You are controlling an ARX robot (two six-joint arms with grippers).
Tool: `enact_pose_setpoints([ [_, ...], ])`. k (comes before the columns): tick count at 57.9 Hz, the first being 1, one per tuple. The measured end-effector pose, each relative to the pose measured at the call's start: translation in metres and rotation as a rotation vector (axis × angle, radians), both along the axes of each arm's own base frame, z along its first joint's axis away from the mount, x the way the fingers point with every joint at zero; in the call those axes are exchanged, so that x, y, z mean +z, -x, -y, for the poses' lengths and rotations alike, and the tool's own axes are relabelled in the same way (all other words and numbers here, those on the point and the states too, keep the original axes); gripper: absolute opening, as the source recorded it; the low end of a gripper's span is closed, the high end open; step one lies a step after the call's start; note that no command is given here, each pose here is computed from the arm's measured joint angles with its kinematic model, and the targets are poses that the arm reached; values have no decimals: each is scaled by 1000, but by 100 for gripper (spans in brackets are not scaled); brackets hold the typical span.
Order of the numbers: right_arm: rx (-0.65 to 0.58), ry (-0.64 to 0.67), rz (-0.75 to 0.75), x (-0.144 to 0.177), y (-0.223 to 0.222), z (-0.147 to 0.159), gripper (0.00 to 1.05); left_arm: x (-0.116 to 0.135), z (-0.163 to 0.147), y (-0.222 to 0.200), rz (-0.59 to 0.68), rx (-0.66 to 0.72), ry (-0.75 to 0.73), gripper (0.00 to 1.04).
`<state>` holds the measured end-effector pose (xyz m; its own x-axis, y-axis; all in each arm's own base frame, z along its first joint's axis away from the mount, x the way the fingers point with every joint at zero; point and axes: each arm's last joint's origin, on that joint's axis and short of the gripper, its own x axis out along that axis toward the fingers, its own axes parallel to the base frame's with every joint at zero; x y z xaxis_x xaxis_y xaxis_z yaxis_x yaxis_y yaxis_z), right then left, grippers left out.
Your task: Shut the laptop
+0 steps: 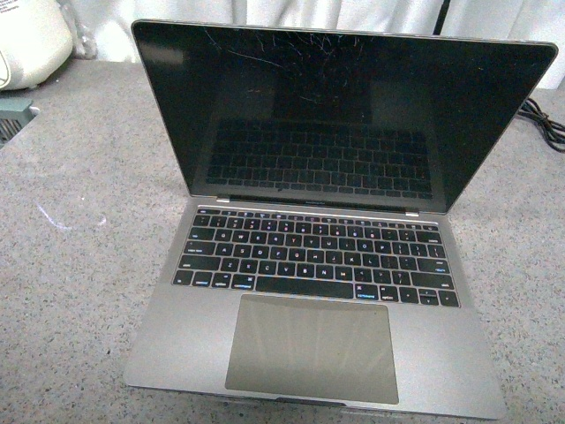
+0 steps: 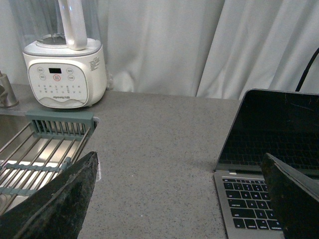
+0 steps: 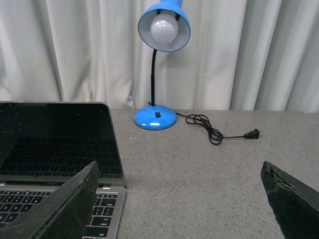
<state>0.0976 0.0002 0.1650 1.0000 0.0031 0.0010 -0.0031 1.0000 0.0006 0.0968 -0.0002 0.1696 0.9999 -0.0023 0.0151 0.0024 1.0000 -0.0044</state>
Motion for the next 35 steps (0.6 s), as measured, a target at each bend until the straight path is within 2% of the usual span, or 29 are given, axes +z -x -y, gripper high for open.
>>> enact_pose_setpoints([
  [35,0,0,0,0,0,0,95,0,0,0,0,0,0,98],
])
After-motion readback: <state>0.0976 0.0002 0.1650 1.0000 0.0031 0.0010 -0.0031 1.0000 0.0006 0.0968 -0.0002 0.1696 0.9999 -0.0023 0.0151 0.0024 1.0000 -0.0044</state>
